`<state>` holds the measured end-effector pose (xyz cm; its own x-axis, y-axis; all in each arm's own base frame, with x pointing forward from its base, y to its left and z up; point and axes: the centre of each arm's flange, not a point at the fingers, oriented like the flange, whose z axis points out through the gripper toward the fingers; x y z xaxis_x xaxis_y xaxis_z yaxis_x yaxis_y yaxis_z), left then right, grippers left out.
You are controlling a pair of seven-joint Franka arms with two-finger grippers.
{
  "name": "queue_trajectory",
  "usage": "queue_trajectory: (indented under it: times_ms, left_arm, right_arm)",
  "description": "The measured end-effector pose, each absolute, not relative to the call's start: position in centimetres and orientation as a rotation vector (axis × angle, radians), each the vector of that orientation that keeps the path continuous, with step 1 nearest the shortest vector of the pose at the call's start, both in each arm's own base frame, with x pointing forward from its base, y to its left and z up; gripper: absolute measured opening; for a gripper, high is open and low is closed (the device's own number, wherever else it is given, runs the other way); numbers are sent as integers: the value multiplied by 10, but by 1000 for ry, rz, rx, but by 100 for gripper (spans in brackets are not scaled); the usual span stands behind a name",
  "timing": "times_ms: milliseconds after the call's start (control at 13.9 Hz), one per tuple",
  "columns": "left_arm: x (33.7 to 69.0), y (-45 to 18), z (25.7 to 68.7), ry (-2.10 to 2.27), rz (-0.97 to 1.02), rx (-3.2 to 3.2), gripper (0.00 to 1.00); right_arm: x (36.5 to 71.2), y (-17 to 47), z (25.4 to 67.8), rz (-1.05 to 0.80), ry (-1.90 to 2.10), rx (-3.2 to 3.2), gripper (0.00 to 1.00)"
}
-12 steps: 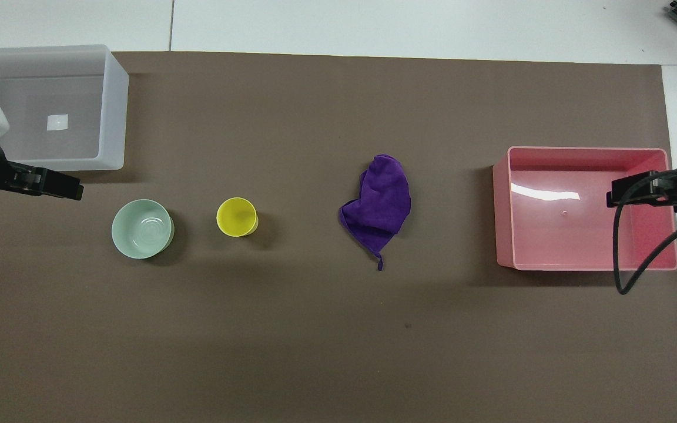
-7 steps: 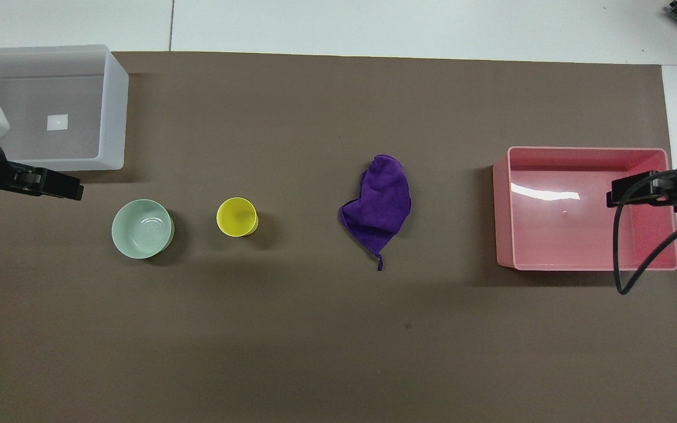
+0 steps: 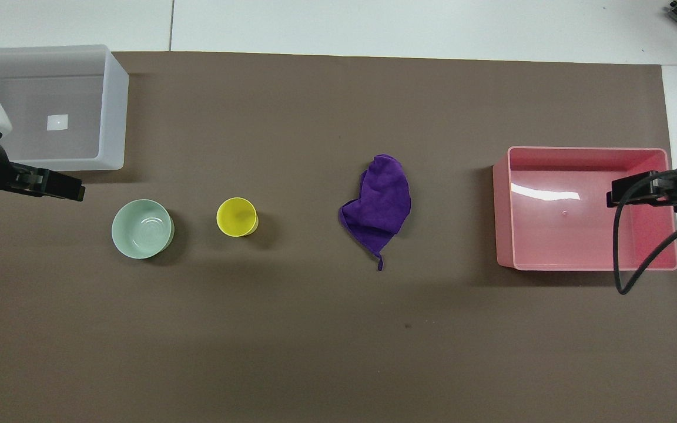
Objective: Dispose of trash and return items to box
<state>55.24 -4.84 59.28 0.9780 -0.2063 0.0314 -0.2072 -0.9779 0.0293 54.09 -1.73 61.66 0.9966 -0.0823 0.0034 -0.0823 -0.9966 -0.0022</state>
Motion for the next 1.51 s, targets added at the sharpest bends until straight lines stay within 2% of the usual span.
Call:
queue_trajectory:
  times_ms: [432, 1009, 1514]
  left_arm:
    - [557, -46, 576, -313, 95, 3093, 100]
    - [560, -30, 487, -255, 175, 3100, 100]
    - [548, -25, 405, -237, 213, 3104, 100]
  right_arm:
    - [541, -17, 617, -5, 129, -3137, 100]
    - [541, -17, 617, -5, 129, -3137, 100]
    - [541, -21, 617, -5, 140, -3136, 100]
